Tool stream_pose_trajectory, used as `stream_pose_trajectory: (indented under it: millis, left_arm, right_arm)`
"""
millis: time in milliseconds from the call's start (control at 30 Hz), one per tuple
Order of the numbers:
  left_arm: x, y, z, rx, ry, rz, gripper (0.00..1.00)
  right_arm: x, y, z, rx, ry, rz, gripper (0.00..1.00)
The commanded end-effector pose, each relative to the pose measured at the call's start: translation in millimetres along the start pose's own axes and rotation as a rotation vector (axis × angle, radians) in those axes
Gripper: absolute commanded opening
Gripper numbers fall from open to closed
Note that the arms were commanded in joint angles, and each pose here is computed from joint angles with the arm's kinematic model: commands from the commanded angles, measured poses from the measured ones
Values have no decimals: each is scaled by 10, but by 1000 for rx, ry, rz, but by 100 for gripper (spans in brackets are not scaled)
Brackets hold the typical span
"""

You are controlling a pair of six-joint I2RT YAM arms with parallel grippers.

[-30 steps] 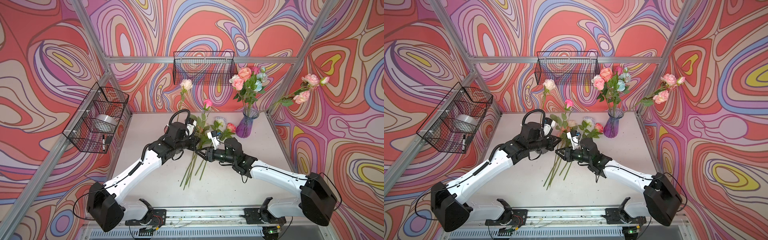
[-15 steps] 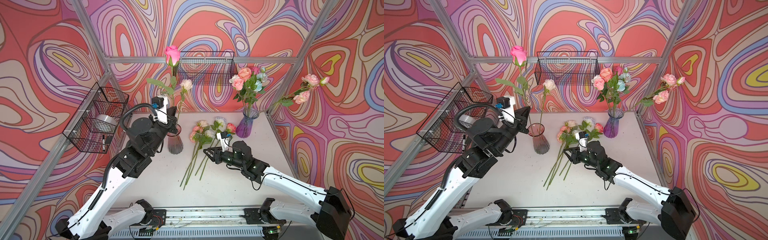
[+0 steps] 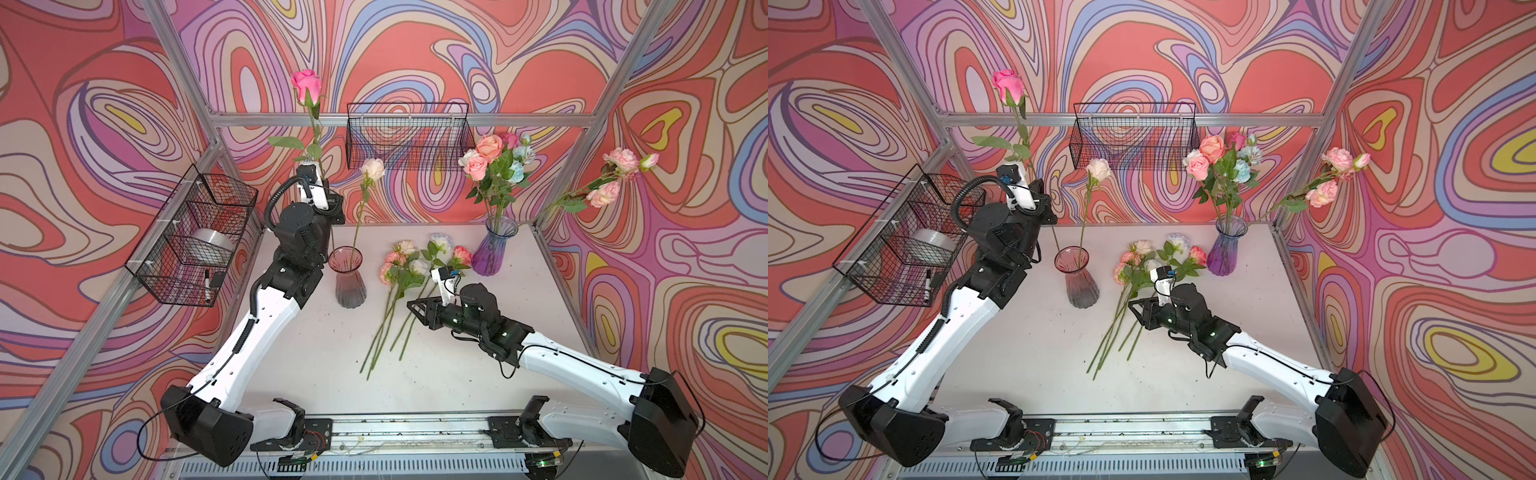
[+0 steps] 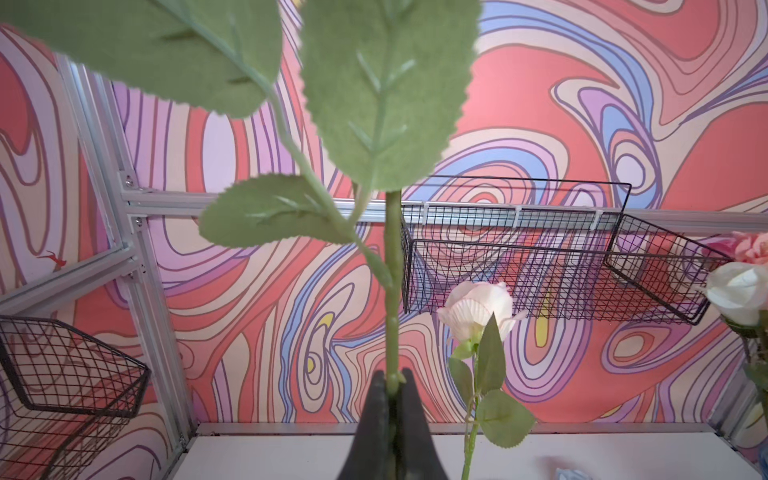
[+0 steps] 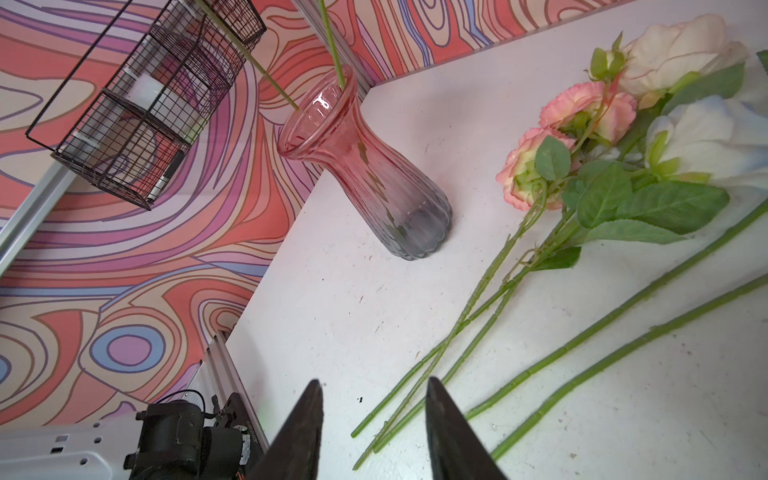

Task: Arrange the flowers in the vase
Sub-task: 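Lift the pink rose bud high above the pink vase with the left gripper, then lower the pink rose bud stem into the pink vase and open the left gripper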

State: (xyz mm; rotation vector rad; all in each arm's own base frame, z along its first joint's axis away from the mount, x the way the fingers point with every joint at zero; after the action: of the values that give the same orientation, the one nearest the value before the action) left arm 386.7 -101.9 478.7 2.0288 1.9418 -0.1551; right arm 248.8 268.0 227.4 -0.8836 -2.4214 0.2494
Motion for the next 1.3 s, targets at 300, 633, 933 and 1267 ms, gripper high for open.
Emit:
stream_pose_trajectory:
  millis: [300,633,933,1267]
  left_arm:
    - [208,8,620,126,-94,-18,0]
    - [373,-90,1302,391,-96,-92,10]
    - [428,-169,1513,515,-64,-122,23]
    - [437,-423,1268,490,-85,-100,30]
  right_arm:
    - [-21,26,25,7,-27,14,41]
    - [-26,97,59,17,0,-1,41]
    - [-2,49,28,10,-9,-4,42]
    - [-14,6,19,-1,-17,10,42]
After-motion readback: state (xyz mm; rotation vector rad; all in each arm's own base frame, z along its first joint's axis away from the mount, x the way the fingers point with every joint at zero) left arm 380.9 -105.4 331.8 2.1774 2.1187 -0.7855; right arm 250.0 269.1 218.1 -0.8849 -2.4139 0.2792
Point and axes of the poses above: each gripper's point midway between its finger pads, its own y axis out along the fingers, its own x axis along the line the jaws close on, z = x × y, the point moved 3 cm from there along -y, back along the fingers, and after that the axes turned 13 degrees about -y, right-handed, at the moved point
